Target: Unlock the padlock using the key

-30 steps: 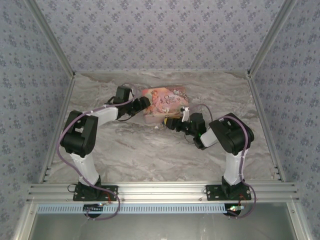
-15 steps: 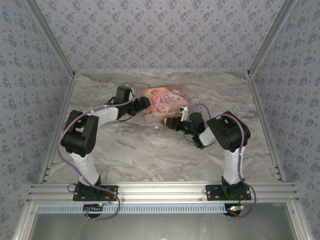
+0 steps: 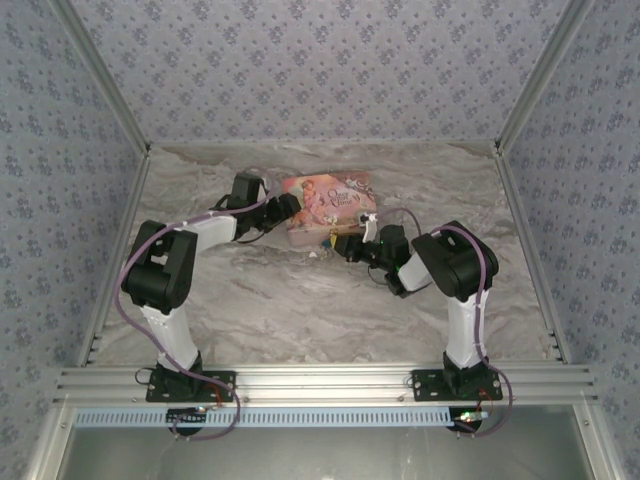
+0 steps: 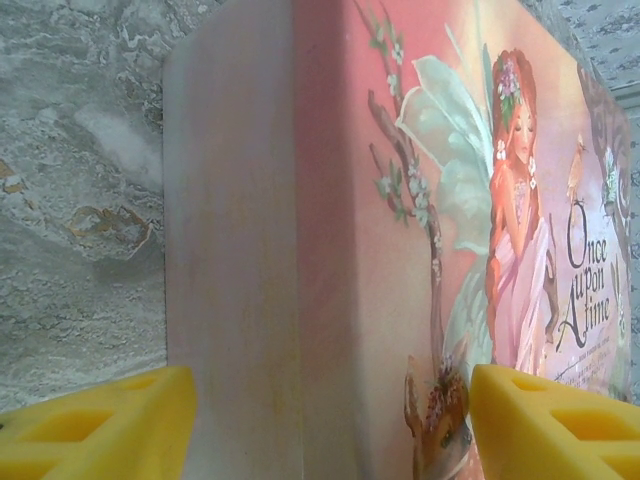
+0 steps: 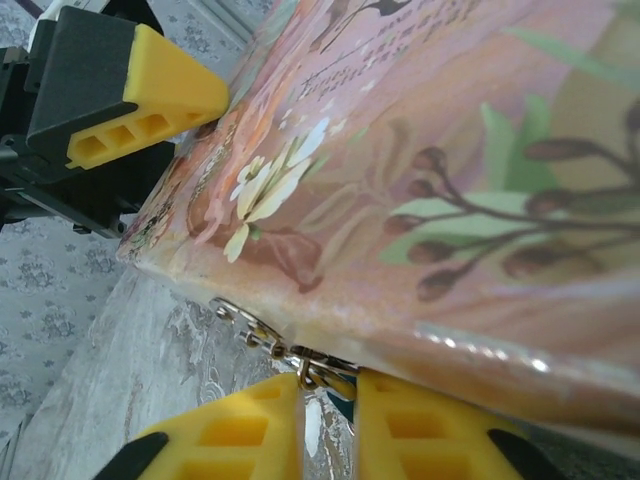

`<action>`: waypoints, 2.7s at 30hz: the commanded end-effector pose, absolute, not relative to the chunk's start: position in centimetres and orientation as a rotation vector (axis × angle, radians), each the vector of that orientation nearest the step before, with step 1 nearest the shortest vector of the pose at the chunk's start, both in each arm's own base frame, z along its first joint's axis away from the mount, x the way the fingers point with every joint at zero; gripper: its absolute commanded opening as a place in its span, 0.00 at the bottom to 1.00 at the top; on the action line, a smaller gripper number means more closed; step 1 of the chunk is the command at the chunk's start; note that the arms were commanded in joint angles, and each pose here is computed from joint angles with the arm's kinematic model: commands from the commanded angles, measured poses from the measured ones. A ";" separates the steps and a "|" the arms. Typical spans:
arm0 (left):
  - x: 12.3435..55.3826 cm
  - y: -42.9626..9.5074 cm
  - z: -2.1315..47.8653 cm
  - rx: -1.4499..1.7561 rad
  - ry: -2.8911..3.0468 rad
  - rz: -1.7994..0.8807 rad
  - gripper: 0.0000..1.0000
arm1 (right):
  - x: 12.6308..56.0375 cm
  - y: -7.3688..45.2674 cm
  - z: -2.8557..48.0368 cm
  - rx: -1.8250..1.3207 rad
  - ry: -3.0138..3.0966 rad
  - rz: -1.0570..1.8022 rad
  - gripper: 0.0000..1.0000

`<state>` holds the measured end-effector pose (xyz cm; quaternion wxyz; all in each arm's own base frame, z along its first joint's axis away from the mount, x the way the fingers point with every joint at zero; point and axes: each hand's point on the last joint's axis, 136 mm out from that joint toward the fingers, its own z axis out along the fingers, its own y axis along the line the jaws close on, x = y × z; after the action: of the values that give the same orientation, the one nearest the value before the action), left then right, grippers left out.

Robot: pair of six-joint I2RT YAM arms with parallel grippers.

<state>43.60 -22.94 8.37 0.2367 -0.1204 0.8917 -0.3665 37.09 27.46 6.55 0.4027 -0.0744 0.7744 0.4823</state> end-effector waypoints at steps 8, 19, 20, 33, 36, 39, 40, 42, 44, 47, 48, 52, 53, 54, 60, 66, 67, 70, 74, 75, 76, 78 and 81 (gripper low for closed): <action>41.8 -22.2 5.1 -0.370 2.555 -0.924 0.71 | 38.4 26.8 7.8 -0.129 1.903 1.229 0.00; 41.1 -21.2 4.5 -0.386 2.568 -0.870 0.71 | 39.0 24.3 8.2 0.014 1.873 1.207 0.00; 41.0 -21.1 4.3 -0.386 2.571 -0.868 0.71 | 39.1 23.9 8.4 0.036 1.866 1.209 0.00; 38.2 -21.4 3.9 -0.402 2.565 -0.900 0.71 | 41.2 21.4 11.0 0.299 1.783 1.236 0.00; 37.4 -21.5 3.8 -0.400 2.571 -0.889 0.72 | 42.0 20.8 10.6 0.378 1.777 1.246 0.00; 36.8 -21.4 3.6 -0.408 2.571 -0.889 0.72 | 42.7 20.9 10.4 0.404 1.778 1.259 0.00; 36.6 -21.4 3.6 -0.412 2.571 -0.891 0.72 | 42.8 21.0 10.3 0.404 1.782 1.259 0.00; 36.4 -21.5 3.6 -0.413 2.568 -0.898 0.72 | 42.9 21.4 10.1 0.395 1.801 1.259 0.00; 36.2 -21.6 3.7 -0.412 2.568 -0.901 0.72 | 42.8 21.7 9.7 0.386 1.814 1.256 0.00; 36.3 -21.6 3.8 -0.414 2.562 -0.893 0.72 | 42.3 21.8 9.3 0.352 1.830 1.246 0.00; 36.3 -21.5 3.8 -0.416 2.562 -0.889 0.72 | 41.9 21.7 9.2 0.323 1.837 1.230 0.00; 36.3 -21.4 3.7 -0.419 2.567 -0.871 0.72 | 40.1 21.5 8.9 0.172 1.873 1.165 0.24; 36.3 -21.3 3.6 -0.420 2.569 -0.869 0.72 | 39.6 21.5 9.0 0.134 1.878 1.156 0.33; 36.3 -21.3 3.6 -0.423 2.567 -0.871 0.72 | 39.2 21.4 8.7 0.110 1.887 1.148 0.41; 36.5 -21.3 3.6 -0.426 2.564 -0.870 0.71 | 38.5 23.4 8.1 -0.019 1.890 1.239 0.55; 36.6 -21.3 3.7 -0.432 2.563 -0.873 0.70 | 39.4 24.6 7.7 -0.076 1.899 1.272 0.57; 36.7 -21.2 3.7 -0.433 2.563 -0.873 0.70 | 39.5 24.7 7.6 -0.083 1.901 1.273 0.57; 36.7 -21.3 3.6 -0.437 2.567 -0.876 0.70 | 39.9 25.2 7.6 -0.108 1.901 1.286 0.57; 36.8 -21.3 3.7 -0.437 2.563 -0.881 0.70 | 40.0 25.6 6.8 -0.110 1.920 1.309 0.58; 36.8 -21.3 3.8 -0.437 2.561 -0.881 0.69 | 40.0 25.7 6.6 -0.111 1.924 1.315 0.58; 36.8 -21.4 3.8 -0.437 2.561 -0.883 0.70 | 39.9 25.8 6.5 -0.113 1.923 1.323 0.58; 36.8 -21.4 3.8 -0.436 2.561 -0.883 0.69 | 39.7 26.1 6.4 -0.124 1.926 1.340 0.58; 36.9 -21.3 3.8 -0.440 2.561 -0.884 0.69 | 39.2 26.5 6.8 -0.156 1.918 1.371 0.53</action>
<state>39.55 -22.66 7.97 0.2597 -0.1389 0.8826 -0.3664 40.15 25.36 7.64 0.4058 -0.0399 0.7488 0.5225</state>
